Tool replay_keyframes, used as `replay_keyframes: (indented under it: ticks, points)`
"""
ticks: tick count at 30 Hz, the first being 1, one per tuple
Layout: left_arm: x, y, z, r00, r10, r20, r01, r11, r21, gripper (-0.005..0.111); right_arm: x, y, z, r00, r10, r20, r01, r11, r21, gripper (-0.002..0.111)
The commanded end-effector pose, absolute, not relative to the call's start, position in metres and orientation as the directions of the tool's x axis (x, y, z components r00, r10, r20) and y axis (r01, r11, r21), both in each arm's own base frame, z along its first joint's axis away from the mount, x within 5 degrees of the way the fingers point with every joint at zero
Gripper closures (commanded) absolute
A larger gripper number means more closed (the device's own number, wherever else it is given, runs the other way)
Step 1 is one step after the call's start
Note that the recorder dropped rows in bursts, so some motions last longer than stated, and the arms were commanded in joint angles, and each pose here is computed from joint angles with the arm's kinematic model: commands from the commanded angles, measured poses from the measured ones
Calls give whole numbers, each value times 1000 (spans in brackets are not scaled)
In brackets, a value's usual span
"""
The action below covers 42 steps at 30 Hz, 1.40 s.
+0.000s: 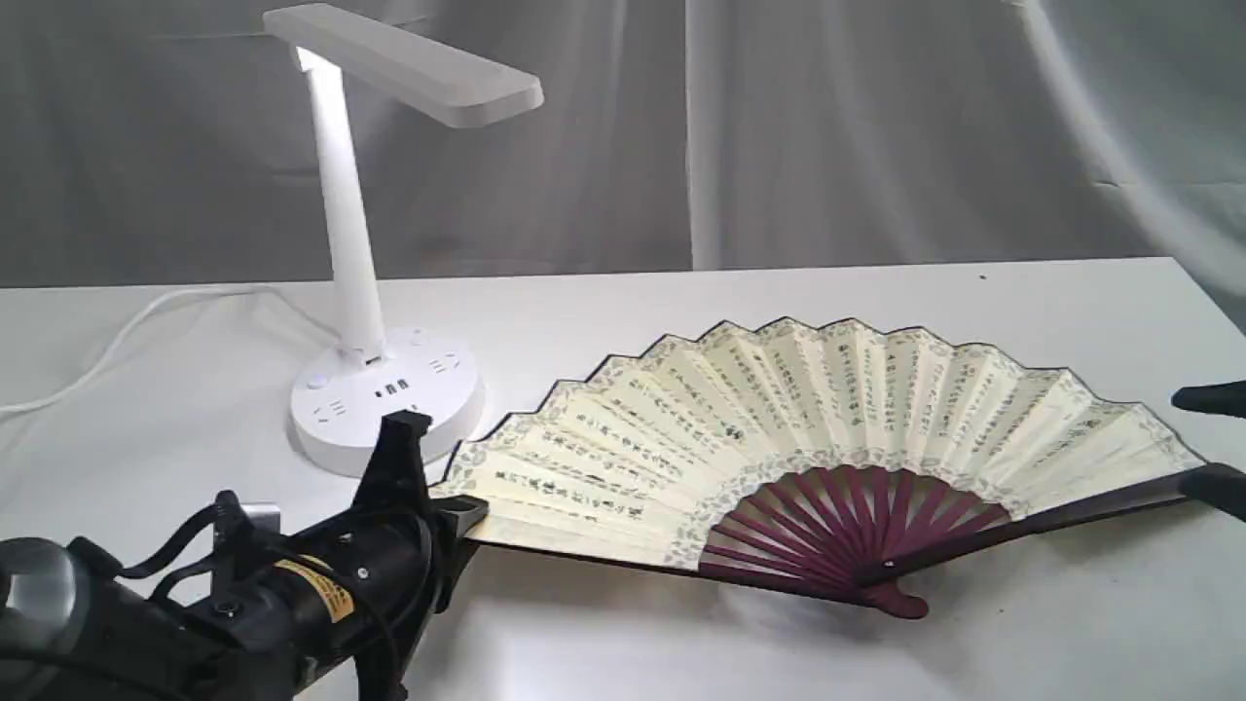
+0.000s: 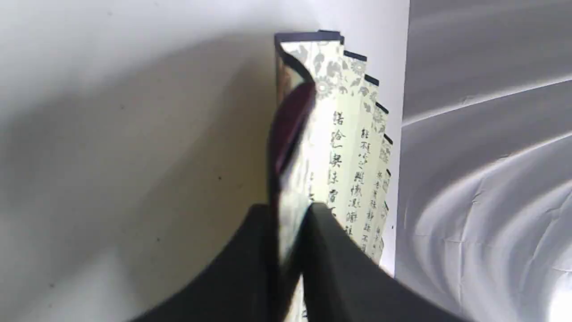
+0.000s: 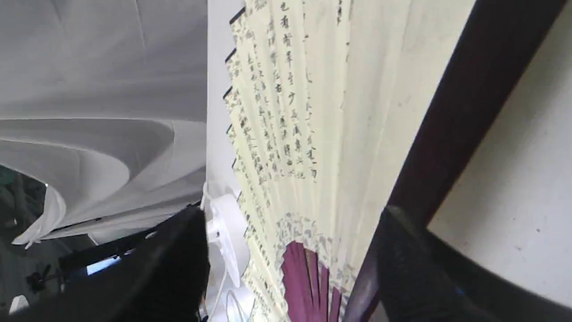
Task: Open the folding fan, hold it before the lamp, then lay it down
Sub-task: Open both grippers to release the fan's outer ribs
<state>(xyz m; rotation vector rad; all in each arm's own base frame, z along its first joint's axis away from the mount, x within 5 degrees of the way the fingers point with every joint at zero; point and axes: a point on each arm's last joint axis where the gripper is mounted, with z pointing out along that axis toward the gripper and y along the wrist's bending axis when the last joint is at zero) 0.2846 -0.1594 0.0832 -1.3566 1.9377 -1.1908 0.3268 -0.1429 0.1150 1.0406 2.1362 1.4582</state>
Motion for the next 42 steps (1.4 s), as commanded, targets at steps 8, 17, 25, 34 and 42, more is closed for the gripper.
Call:
replay_keyframes:
  ticks: [8, 17, 25, 34, 42]
  points:
    - [286, -160, 83, -404, -912, 69, -479, 146, -866, 54, 327, -142, 122, -703, 708, 61, 284, 202, 937, 52]
    - [292, -149, 83, -490, -872, -23, -427, 262, -865, 46, 329, -142, 124, -700, 714, 12, 239, 219, 946, 52]
    - [295, -120, 90, -603, -789, -119, -433, 449, -782, 47, 330, -142, 140, -696, 715, -64, 177, 257, 950, 52]
    - [288, -110, 108, -623, -761, -179, -468, 547, -694, 47, 329, -139, 158, -707, 697, -120, 136, 300, 944, 52]
    - [278, -98, 127, -674, -678, -294, -451, 692, -563, 47, 338, -97, 158, -820, 556, -136, 93, 365, 926, 52]
